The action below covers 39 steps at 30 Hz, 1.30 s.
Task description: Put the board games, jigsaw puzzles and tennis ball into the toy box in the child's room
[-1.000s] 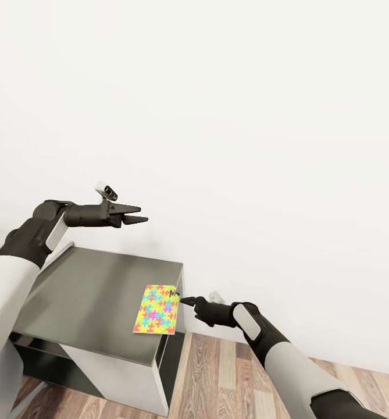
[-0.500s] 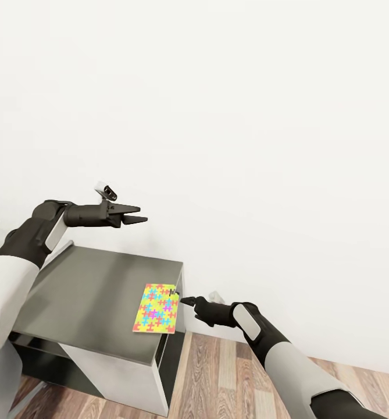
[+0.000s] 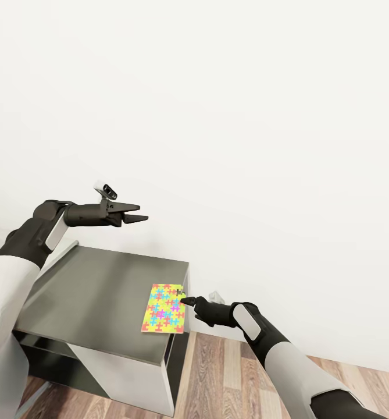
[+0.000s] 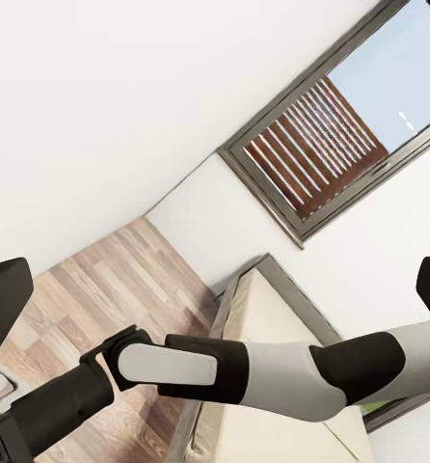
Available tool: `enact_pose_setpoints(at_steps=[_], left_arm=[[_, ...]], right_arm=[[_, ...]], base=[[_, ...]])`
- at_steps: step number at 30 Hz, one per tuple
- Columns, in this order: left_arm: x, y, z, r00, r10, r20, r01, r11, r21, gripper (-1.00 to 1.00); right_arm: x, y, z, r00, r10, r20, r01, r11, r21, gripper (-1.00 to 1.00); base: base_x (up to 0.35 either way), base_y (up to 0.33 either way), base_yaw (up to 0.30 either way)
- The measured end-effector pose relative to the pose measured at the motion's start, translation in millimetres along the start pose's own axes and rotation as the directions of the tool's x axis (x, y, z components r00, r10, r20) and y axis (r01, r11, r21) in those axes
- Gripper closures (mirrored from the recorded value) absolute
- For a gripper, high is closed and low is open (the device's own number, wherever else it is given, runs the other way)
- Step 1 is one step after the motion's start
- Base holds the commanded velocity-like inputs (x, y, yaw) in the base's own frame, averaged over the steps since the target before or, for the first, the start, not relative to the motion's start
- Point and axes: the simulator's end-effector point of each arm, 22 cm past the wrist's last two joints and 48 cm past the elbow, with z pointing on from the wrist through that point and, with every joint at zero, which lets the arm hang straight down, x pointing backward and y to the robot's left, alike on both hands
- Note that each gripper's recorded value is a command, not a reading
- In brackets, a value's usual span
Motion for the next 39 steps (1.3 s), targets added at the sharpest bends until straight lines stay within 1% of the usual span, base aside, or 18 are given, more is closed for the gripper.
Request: enact_pose_setpoints(at_steps=[15, 30, 39], left_arm=[[0.4, -0.2, 1.2, 1.0, -0.001, -0.001, 0.001, 1.0, 0.003, -1.0], [13.2, 14.1, 1.9, 1.0, 0.003, 0.001, -0.003, 1.0, 0.01, -1.0], [12.7, 14.0, 0.8, 1.0, 0.003, 0.004, -0.003, 1.0, 0.01, -1.0]], right_arm=[[-0.5, -1.7, -0.9, 1.0, 0.001, 0.0, -0.001, 1.0, 0.001, -1.0], [1.1, -19.2, 10.3, 1.0, -0.001, 0.003, 0.001, 1.0, 0.0, -1.0], [0.8, -19.5, 10.5, 1.0, -0.001, 0.005, 0.001, 1.0, 0.001, -1.0]], base=[[0.0, 0.004, 0.0], [0.0, 0.0, 0.0], [0.0, 0.0, 0.0]])
